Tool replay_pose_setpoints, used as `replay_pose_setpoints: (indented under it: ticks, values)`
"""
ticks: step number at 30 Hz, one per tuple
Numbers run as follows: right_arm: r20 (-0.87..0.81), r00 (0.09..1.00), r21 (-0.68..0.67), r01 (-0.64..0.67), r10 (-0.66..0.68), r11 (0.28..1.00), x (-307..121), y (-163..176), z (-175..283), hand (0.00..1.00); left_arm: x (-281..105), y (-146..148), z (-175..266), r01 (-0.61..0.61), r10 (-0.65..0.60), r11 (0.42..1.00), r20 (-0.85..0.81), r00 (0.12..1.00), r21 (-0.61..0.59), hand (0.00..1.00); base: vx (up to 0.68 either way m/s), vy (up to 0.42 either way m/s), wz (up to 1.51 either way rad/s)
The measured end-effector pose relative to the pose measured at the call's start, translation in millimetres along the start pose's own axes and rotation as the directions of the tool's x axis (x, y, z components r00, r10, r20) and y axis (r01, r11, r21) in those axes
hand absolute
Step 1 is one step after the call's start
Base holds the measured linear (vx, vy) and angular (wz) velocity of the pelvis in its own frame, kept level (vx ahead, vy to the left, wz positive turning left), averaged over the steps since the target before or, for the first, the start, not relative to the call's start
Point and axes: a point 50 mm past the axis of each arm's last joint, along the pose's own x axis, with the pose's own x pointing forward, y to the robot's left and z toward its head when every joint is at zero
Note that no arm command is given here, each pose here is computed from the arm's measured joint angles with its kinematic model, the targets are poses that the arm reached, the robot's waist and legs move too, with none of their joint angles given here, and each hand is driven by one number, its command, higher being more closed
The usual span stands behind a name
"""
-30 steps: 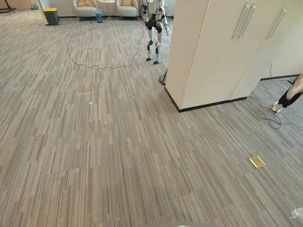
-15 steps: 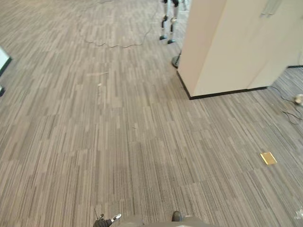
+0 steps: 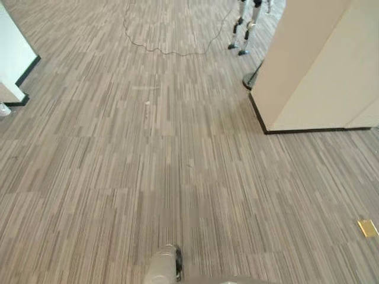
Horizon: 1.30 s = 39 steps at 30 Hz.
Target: Organize washtable
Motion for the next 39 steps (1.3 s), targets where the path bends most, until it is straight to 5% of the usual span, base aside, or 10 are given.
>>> replay_pose_setpoints:
  ticks: [5, 11, 15, 20, 25, 39]
  values:
    - [0.017, 0.999, 0.047, -0.052, 0.051, 0.998, -3, 24, -3, 0.0, 3, -9, 20, 0.049, -0.056, 0.992, 0.06, 0.997, 0.113, 0.0, 0.5, 0.211, 0.37]
    - [0.059, 0.997, 0.016, -0.06, 0.059, 0.998, -5, 26, 2, 0.0, -2, -67, 66, 0.162, -0.2, 0.968, 0.2, 0.959, 0.189, 0.0, 0.71, 0.138, 0.45]
    - [0.089, 0.995, -0.043, -0.035, 0.039, 0.998, -3, 12, 13, 0.0, -9, -89, 59, 0.218, -0.256, 0.955, 0.187, 0.948, 0.201, 0.0, 0.82, 0.051, 0.3]
    - [0.148, 0.988, -0.082, -0.029, 0.041, 0.996, -2, 16, 33, 0.0, -5, -69, 65, 0.161, -0.164, 0.986, 0.213, 0.963, 0.03, 0.0, 0.87, 0.016, -0.23]
    - [0.203, 0.978, -0.046, -0.038, 0.047, 0.998, 3, 26, 63, 0.0, -5, -61, 80, 0.147, -0.152, 0.988, 0.283, 0.947, 0.039, 0.0, 0.59, 0.159, -0.65]
    - [0.154, 0.986, -0.032, -0.055, 0.06, 0.998, 5, 25, 50, 0.0, 2, -35, 41, 0.113, -0.153, 0.954, 0.125, 0.98, 0.279, 0.0, 0.61, 0.365, -0.07]
